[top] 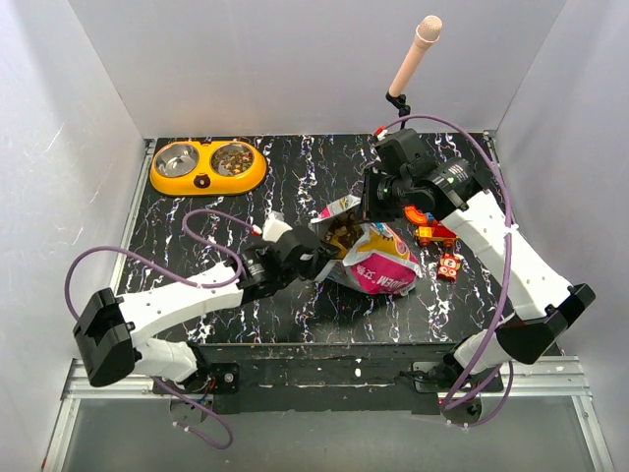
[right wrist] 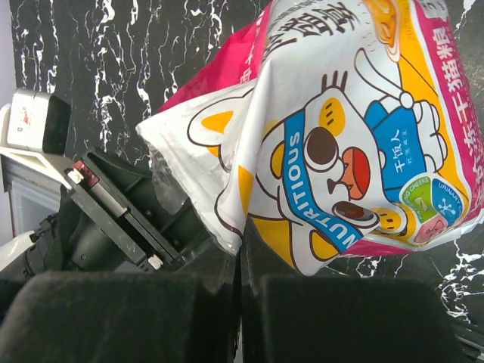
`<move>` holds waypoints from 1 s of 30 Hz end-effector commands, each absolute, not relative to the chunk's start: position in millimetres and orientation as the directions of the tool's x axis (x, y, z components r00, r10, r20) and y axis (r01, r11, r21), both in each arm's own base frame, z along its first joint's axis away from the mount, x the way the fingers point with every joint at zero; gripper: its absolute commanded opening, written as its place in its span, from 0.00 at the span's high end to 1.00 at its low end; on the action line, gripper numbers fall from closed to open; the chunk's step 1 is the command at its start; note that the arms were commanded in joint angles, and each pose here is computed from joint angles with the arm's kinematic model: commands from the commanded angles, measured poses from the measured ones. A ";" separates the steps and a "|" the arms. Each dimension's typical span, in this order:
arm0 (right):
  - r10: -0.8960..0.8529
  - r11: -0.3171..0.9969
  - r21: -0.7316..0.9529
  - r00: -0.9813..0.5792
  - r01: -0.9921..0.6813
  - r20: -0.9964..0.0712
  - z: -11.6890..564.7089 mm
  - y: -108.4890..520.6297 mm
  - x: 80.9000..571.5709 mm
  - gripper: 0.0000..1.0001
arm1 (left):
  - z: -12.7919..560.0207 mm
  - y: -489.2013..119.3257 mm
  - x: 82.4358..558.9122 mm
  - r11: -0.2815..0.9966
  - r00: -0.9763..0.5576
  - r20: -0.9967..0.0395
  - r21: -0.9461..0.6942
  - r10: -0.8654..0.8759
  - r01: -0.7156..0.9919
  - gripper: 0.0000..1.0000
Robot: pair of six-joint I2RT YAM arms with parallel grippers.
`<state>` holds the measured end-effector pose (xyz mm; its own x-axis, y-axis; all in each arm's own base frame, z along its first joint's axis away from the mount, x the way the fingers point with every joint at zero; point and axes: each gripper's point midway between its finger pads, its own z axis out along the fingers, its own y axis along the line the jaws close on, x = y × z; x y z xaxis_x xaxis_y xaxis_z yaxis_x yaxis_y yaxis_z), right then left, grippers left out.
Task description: Serve the pet food
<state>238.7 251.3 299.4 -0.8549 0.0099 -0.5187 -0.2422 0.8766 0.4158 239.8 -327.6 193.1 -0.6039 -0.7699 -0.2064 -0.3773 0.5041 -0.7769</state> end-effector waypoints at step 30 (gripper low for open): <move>0.093 0.788 0.481 -0.699 -0.383 -0.709 385.6 228.8 246.9 0.99 | 293.7 -305.4 198.6 0.462 -0.737 -0.128 -0.845 -0.664 -0.270 1.00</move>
